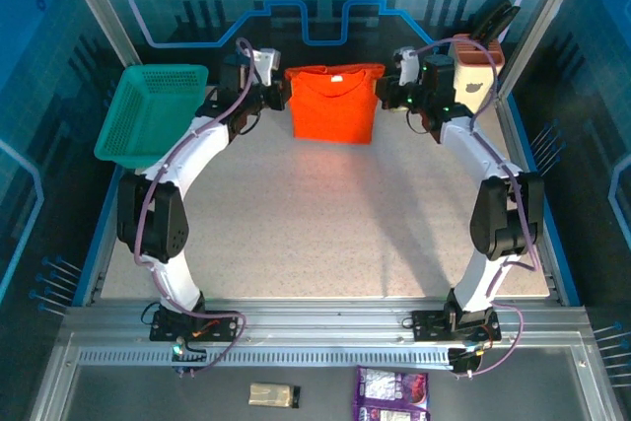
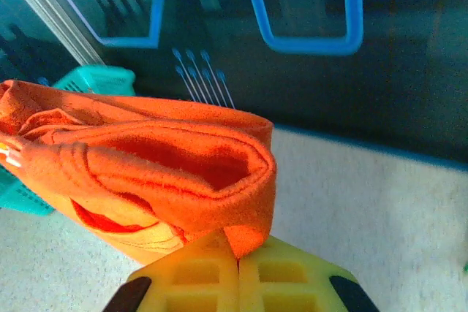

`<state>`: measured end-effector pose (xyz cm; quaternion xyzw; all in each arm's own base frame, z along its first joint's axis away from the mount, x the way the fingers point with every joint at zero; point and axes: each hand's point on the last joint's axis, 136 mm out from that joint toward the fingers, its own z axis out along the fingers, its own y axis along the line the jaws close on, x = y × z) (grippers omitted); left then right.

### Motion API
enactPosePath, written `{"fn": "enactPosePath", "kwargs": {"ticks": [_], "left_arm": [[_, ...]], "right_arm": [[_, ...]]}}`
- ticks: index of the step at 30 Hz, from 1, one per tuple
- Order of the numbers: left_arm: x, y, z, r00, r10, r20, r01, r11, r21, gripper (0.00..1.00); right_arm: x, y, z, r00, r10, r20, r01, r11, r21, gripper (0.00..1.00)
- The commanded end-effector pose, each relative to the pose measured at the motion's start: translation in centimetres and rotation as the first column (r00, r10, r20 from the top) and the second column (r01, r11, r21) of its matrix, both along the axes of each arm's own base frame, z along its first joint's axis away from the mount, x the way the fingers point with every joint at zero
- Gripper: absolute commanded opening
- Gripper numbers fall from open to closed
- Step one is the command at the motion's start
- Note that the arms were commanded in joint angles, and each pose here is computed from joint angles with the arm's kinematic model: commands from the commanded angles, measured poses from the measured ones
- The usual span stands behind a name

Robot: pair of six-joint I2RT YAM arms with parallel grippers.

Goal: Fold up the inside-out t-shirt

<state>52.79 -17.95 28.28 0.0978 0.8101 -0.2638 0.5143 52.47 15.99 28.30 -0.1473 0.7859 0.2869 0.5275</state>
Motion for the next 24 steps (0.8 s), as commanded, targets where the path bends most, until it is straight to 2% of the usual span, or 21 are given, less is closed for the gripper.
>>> {"fn": "enactPosePath", "kwargs": {"ticks": [1, 3, 8, 13, 20, 24], "left_arm": [[-0.6, -0.6, 2.1, 0.979, -0.130, 0.160, 0.129, 0.992, 0.015, 0.00], [-2.2, -0.8, 0.6, 0.973, -0.158, 0.169, 0.157, 0.987, 0.016, 0.00], [-7.4, -1.2, -4.1, 0.962, -0.221, 0.160, 0.233, 0.970, -0.063, 0.00], [-12.7, -2.0, -7.0, 0.956, -0.279, 0.090, 0.289, 0.949, -0.129, 0.00], [-19.9, -1.8, -10.2, 0.959, -0.281, -0.027, 0.275, 0.954, -0.121, 0.00], [-22.5, -1.0, -11.4, 0.965, -0.252, -0.072, 0.244, 0.964, -0.104, 0.00]], "right_arm": [[-0.6, 0.4, 1.8, 0.980, 0.117, 0.161, -0.121, 0.993, 0.015, 0.00], [-2.3, 1.1, 0.9, 0.964, 0.186, 0.190, -0.189, 0.982, -0.001, 0.00], [-8.2, 2.4, -4.0, 0.948, 0.285, 0.143, -0.289, 0.957, 0.005, 0.00], [-14.1, 3.5, -8.2, 0.947, 0.322, 0.012, -0.322, 0.946, 0.035, 0.00], [-22.4, 5.5, -13.7, 0.915, 0.342, -0.214, -0.344, 0.939, 0.030, 0.00], [-25.6, 5.9, -15.1, 0.898, 0.330, -0.290, -0.336, 0.941, 0.029, 0.00]]}}
